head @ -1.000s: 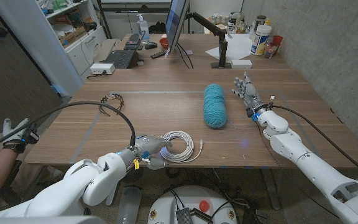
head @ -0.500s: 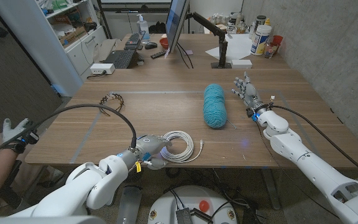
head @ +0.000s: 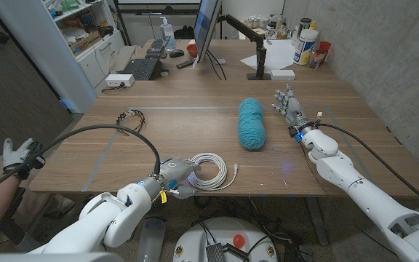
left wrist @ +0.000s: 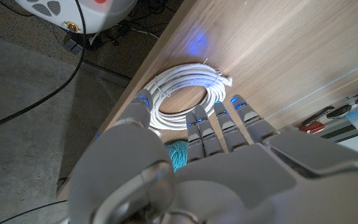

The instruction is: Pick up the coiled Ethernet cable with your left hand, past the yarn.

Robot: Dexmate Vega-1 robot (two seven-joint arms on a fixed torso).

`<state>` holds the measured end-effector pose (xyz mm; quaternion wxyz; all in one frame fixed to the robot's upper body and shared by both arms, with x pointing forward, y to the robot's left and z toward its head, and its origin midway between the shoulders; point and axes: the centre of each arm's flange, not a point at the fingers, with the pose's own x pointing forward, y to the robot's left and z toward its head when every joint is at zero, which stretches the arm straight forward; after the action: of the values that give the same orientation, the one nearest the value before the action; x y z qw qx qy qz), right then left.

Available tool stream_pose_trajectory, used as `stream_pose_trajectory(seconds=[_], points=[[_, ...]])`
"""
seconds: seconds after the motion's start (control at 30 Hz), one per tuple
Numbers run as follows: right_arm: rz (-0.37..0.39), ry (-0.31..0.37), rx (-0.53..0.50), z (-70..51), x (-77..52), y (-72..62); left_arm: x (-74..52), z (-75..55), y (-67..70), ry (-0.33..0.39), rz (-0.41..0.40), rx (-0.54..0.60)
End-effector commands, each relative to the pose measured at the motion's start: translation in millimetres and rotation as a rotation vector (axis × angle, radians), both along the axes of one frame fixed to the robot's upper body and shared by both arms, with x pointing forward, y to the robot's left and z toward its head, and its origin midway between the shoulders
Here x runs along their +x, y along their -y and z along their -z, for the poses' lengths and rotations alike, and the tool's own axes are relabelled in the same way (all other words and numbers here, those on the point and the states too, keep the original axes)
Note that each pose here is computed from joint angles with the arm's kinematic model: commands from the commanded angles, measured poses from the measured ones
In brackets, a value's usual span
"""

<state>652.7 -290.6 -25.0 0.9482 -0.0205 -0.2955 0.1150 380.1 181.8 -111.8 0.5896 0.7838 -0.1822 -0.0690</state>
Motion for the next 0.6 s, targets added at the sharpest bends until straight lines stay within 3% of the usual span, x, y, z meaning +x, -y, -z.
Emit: stream_pose_trajectory(seconds=[0.03,0.6], points=[[0.000,0.001,0.004,-0.3,-0.7,1.2,2.3,1.3,3.2,0.010,-0.002,0.009],[-0.002,0.001,0.005,-0.4,-0.9,1.4,9.6,0.6,13.7,0.016,0.008,0.040]])
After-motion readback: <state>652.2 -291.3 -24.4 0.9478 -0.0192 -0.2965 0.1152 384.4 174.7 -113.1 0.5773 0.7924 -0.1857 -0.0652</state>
